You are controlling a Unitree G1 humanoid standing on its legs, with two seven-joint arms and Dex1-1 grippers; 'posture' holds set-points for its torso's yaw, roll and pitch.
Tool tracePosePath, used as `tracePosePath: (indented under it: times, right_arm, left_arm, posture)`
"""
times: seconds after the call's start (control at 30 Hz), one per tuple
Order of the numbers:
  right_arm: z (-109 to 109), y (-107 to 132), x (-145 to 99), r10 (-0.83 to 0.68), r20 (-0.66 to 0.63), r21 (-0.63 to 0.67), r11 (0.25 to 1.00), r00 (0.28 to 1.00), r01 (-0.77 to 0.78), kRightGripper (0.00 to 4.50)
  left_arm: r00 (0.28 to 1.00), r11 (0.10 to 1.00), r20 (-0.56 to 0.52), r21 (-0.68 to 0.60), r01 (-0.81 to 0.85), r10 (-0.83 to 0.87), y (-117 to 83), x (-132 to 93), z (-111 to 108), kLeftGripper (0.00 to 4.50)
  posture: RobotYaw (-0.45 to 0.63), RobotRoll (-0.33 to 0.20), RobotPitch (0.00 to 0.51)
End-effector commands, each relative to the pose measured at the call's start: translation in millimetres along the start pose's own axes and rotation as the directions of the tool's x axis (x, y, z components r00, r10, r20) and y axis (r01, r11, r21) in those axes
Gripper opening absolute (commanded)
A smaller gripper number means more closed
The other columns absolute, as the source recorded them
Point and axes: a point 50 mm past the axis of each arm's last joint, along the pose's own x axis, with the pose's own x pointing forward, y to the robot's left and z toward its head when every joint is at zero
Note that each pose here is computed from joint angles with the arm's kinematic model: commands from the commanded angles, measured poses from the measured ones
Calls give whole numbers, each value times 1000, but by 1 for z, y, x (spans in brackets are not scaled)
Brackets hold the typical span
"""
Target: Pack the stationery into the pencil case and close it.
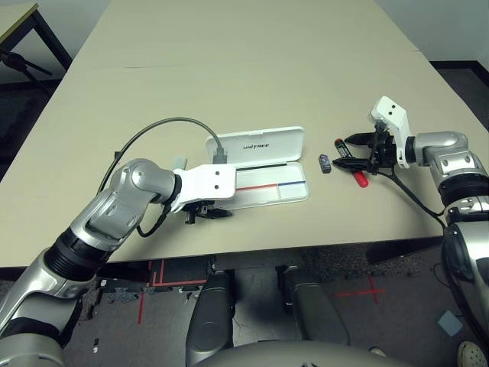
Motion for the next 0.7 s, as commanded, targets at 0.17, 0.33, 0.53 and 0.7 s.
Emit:
tracePosePath:
  times: [0.17,0.33,0.53,0.7]
  right_arm:
    - [8,-5,-4,-48,76,52,998,996,44,4500]
    - [20,-8,-19,-150,178,149,981,973,124,4500]
    - [39,3,-30,-340,126,287,912,932,294,4500]
    - [48,17,-36,-456,-57,366,818,888,444,4500]
  left_arm:
    - [996,999,80,5,-39,39,-3,-28,10,4483]
    - [995,996,51,-5,-86,86,-5,-47,4,4483]
    - [990,990,27,-15,-138,138,-2,-53,-6,4483]
    - [990,992,54,-9,-129,129,-1,-45,-5,4483]
  posture:
    - [63,0,162]
    - [61,0,164]
    - [43,0,172]
    - [15,0,193]
